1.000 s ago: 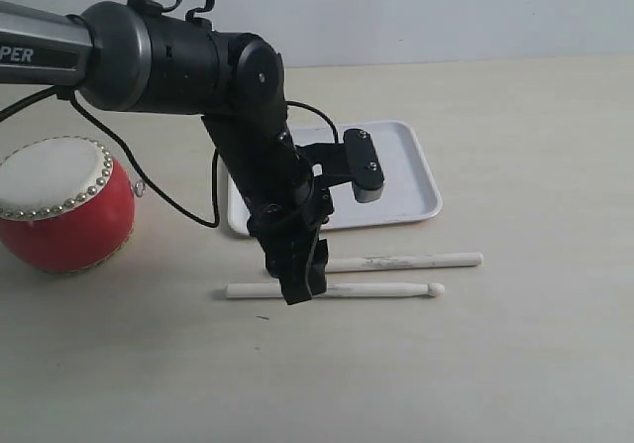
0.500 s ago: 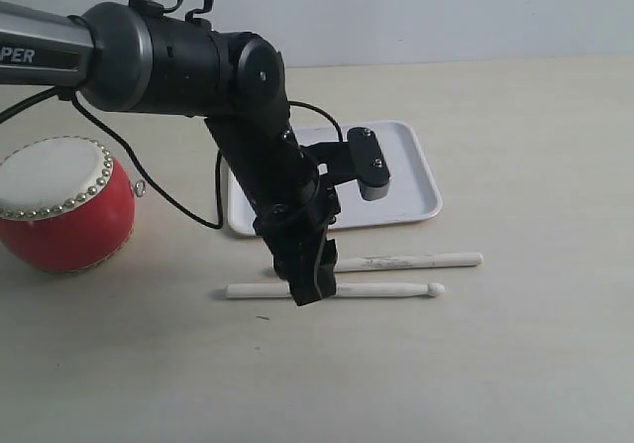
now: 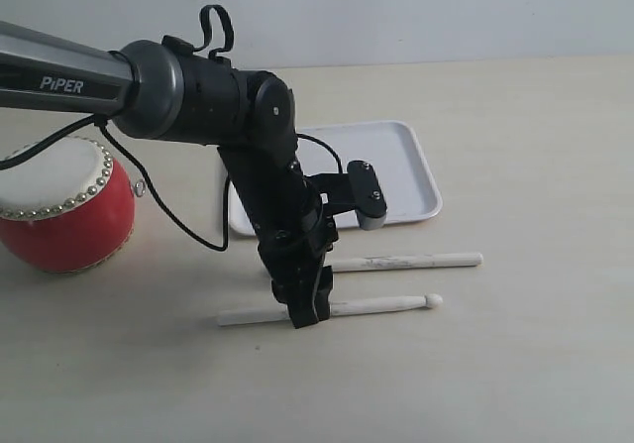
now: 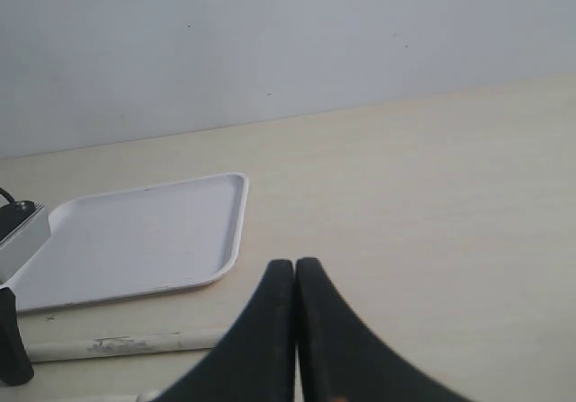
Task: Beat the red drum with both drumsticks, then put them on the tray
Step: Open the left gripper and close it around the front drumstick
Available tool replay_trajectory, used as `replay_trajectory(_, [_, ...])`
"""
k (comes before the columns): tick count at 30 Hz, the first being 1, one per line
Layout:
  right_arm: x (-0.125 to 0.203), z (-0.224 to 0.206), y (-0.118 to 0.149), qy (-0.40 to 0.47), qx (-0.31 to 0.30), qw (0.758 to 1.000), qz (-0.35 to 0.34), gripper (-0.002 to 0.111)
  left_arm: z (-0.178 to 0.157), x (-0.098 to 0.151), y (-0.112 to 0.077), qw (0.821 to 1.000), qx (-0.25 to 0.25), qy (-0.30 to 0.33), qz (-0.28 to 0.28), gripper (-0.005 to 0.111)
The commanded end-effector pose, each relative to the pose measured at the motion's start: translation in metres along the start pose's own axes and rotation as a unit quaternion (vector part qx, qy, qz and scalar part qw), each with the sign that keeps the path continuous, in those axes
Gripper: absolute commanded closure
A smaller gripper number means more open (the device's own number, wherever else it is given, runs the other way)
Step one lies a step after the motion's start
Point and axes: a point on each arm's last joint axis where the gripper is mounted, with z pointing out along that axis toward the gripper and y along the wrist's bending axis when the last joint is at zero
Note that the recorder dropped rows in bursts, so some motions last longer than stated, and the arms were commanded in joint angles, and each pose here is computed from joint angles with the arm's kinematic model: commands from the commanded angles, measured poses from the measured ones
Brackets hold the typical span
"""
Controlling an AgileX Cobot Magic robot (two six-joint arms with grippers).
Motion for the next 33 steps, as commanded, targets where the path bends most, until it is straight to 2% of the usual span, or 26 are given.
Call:
replay_trajectory(1, [0.001, 0.000, -0.001, -0.005, 0.003, 1.000, -0.002, 0.108, 0.001, 0.000, 0.000, 1.000, -0.004, -0.001, 0.003, 0.062])
replay_trajectory(9, [0.001, 0.000, -0.001, -0.005, 0.003, 1.000, -0.002, 0.108, 0.001, -0.001, 0.000, 1.000, -0.004, -0.002, 0.001, 0.062])
replay_trajectory(15, [0.001, 0.000, -0.001, -0.005, 0.003, 1.000, -0.002, 0.108, 0.001, -0.001, -0.001, 0.999, 0.000, -0.004, -0.036, 0.062])
replay_trajectory(23, [0.001, 0.000, -0.001, -0.005, 0.003, 1.000, -0.002, 0.108, 0.001, 0.000, -0.002, 0.999, 0.008, 0.003, -0.042, 0.062])
replay_trajectory(33, [0.001, 0.000, -0.001, -0.005, 0.003, 1.000, -0.002, 0.108, 0.009, -0.012, -0.021, 1.000, 0.000, 0.027, 0.011, 0.062])
